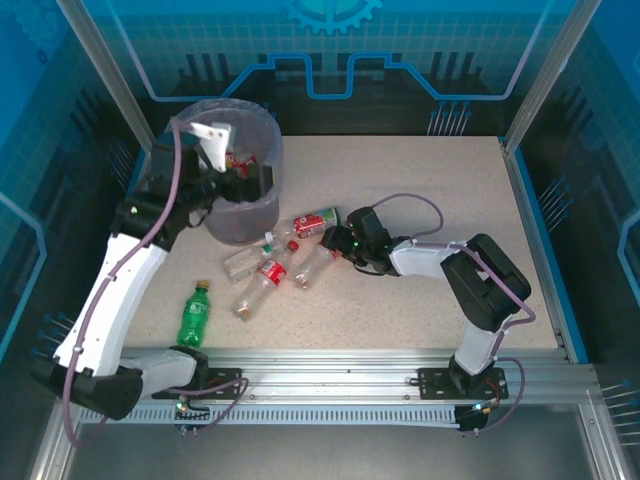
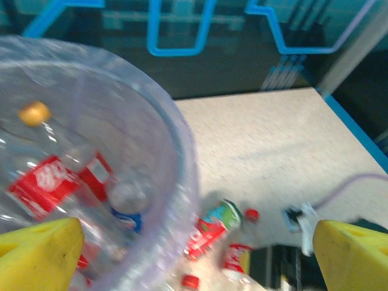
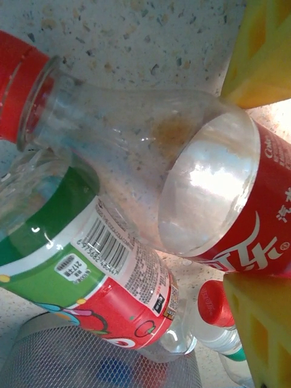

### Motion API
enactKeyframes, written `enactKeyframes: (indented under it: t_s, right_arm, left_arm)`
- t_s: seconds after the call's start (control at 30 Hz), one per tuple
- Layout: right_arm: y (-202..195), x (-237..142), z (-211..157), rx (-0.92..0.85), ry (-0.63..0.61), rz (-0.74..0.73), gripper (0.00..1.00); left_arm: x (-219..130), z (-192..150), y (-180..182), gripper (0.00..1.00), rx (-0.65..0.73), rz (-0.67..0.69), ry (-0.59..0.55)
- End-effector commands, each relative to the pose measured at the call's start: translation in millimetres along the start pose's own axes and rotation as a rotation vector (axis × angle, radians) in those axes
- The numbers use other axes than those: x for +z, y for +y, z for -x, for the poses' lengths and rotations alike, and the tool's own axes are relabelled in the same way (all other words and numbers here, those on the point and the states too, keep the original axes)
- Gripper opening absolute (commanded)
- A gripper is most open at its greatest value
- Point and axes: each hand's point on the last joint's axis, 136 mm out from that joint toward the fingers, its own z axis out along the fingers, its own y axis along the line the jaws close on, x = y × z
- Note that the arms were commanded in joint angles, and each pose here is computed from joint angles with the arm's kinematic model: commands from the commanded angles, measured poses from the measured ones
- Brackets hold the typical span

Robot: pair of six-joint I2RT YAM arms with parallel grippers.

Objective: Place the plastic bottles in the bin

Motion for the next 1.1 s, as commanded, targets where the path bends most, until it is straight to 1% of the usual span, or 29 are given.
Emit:
enactKeyframes:
  t_s: [0.0, 0.1, 0.17, 0.2, 0.37, 0.6, 0.7, 0.87, 0.97, 1.07]
  right_arm:
    - [4.9, -7.1, 7.4, -0.024, -0.015, -0.006, 0.66]
    - [4.2, -21.5, 14.4, -0.030, -0.037, -0.006, 0.64]
    - [3.9, -33.9, 23.9, -0.024, -0.063, 0.005, 0.62]
    - [-5.3, -38.9, 22.8, -0.015, -0.062, -0.003, 0.61]
    - [-12.2, -77.2, 38.9, -0.008, -0.094, 0.019, 0.59]
    - [-22.1, -133.1, 47.8, -0.047, -0.088, 0.041, 0.56]
    - [-17.7, -151.8, 49.1, -0.067, -0.095, 0.070, 0.56]
    - [-1.1, -163.5, 46.8, -0.092, -0.071, 0.141, 0.56]
    - [7.3, -166.6, 47.2, -0.078, -0.075, 0.189, 0.56]
    - [13.4, -171.2, 49.0, -0.071, -0.087, 0.219, 0.56]
  left_arm:
    - [8.5, -44.3, -14.6, 0.97, -0.080, -0.039, 0.113]
    - [12.0, -59.6, -37.1, 0.97, -0.108, -0.119, 0.135]
    - [16.6, -65.4, -46.6, 0.97, -0.110, -0.144, 0.145]
    - [20.0, -67.7, -51.3, 0.97, -0.110, -0.156, 0.151]
    - [35.8, -77.2, -82.3, 0.97, -0.089, -0.232, 0.188]
    - [72.0, -116.9, -136.2, 0.99, -0.071, -0.354, 0.316]
    - [90.3, -134.2, -158.5, 0.99, -0.075, -0.412, 0.375]
    - [114.2, -149.9, -188.5, 0.99, -0.089, -0.512, 0.435]
    - [128.2, -161.8, -189.3, 0.99, -0.077, -0.485, 0.495]
    - [135.2, -168.4, -189.4, 0.99, -0.069, -0.477, 0.511]
